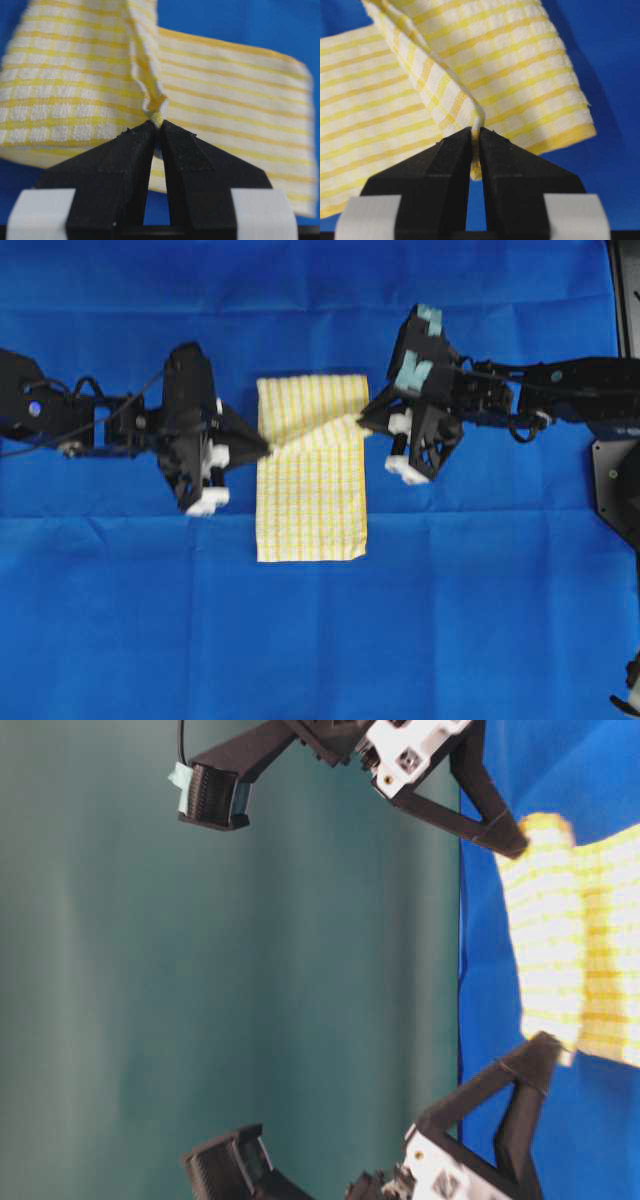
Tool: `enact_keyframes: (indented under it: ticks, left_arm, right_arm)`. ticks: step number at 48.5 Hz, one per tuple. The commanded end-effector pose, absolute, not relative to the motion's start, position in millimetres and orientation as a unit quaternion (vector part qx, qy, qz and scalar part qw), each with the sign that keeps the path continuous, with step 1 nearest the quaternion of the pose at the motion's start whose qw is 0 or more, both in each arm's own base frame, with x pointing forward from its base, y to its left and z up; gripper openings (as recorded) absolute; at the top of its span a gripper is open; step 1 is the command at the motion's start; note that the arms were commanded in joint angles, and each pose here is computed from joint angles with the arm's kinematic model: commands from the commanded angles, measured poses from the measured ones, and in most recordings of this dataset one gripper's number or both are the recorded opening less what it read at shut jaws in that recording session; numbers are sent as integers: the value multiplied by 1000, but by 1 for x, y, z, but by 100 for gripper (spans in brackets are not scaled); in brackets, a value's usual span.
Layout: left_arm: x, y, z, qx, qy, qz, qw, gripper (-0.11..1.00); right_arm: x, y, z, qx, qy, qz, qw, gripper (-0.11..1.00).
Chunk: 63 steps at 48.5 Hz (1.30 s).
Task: Fold the yellow towel.
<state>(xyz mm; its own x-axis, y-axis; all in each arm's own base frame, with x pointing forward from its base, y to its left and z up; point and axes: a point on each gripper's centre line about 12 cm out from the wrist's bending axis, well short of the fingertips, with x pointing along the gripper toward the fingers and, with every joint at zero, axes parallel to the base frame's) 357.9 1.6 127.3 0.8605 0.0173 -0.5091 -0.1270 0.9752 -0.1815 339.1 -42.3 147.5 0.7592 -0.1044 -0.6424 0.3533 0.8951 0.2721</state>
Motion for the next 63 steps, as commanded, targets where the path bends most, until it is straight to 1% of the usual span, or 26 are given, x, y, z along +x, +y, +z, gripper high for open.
enact_keyframes:
  ticks: [1,10,20,35,42,48,63]
  left_arm:
    - [359,-17,140,-101,249,12,963,5]
    - [360,-44,139,-98,256,-22,961,5]
    - [359,-57,138,-94,261,-38,960,5]
    - [364,-68,139,-87,260,-53,960,5]
    - [366,-73,135,-82,279,-57,955,5]
    - [367,-73,130,-80,297,-55,950,5]
    - [367,-71,129,-80,301,-52,949,5]
  right_arm:
    - [343,-30,159,190,303,-106,928,4]
    - [344,-6,158,188,307,-79,930,4]
    - [344,13,157,182,314,-55,930,4]
    - [349,31,153,173,323,-31,930,4]
    - [352,39,146,169,334,-24,927,4]
    - [355,41,143,168,338,-22,926,4]
    - [355,42,143,164,338,-19,927,4]
